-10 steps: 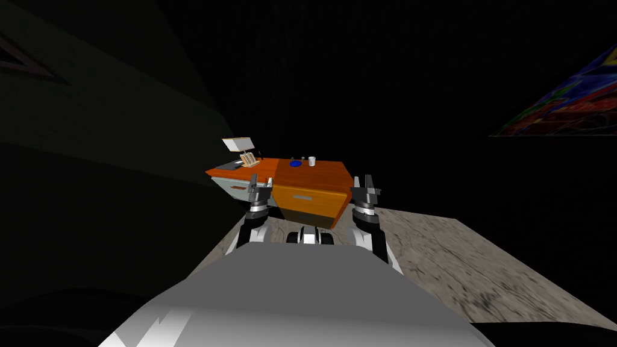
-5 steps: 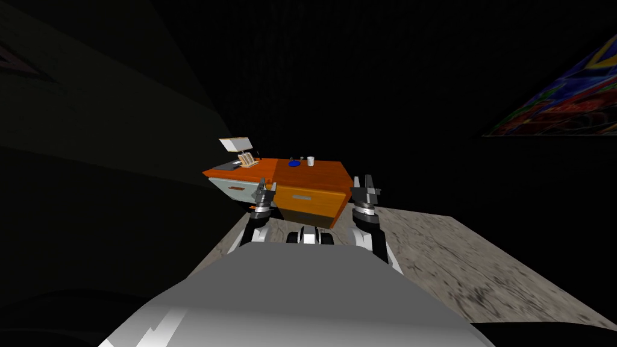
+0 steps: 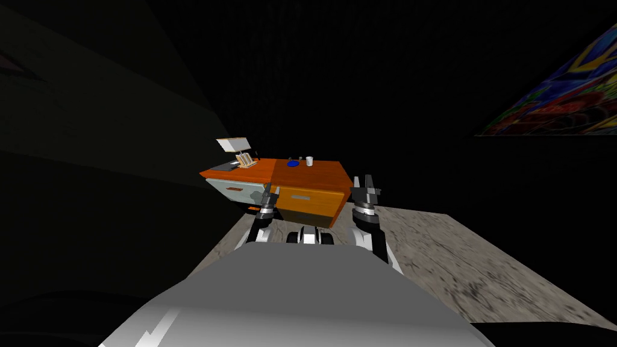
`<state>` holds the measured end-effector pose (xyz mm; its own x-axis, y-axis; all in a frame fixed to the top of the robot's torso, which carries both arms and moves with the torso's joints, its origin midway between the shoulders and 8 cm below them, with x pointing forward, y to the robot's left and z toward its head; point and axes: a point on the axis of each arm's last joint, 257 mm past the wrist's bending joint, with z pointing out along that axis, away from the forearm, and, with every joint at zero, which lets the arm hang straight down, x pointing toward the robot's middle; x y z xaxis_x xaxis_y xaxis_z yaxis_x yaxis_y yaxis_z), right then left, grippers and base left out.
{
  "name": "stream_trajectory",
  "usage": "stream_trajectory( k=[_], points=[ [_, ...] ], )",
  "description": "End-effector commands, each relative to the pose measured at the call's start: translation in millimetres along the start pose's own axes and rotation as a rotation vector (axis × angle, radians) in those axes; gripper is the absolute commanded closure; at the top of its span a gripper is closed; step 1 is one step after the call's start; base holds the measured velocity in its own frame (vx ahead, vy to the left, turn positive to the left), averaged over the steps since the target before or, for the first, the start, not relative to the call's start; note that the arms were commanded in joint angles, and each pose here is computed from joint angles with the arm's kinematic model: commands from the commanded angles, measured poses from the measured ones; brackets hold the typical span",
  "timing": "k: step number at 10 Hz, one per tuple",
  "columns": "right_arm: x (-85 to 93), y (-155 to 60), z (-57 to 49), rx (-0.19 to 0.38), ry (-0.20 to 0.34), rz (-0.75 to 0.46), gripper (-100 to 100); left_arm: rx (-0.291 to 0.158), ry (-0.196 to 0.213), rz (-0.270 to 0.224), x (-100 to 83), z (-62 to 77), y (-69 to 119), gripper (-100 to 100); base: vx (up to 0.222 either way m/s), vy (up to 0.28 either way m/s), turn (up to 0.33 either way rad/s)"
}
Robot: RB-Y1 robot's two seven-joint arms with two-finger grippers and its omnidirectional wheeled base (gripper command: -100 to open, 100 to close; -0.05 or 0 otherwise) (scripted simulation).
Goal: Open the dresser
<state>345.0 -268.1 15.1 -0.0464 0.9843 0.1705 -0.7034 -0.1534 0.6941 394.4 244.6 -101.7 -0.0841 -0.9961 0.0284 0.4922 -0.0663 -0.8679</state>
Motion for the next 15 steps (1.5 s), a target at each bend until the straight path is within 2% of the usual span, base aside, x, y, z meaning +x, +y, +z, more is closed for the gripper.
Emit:
stream_trajectory(
  k=[1, 9, 15],
  points=[
    [0.0, 0, 0.0, 0.000, 0.000, 0.000, 0, -0.047, -0.002, -0.002, -1.6, -5.5, 22.8, -100, -0.001, -0.007, -0.026],
    [0.0, 0, 0.0, 0.000, 0.000, 0.000, 0, -0.173, -0.010, -0.010, -3.9, -27.0, 83.6, -100, -0.002, -0.006, -0.021],
    [0.0, 0, 0.0, 0.000, 0.000, 0.000, 0, -0.284, -0.018, -0.020, -3.9, -51.6, 134.4, -100, -0.002, -0.007, -0.025]
  ],
)
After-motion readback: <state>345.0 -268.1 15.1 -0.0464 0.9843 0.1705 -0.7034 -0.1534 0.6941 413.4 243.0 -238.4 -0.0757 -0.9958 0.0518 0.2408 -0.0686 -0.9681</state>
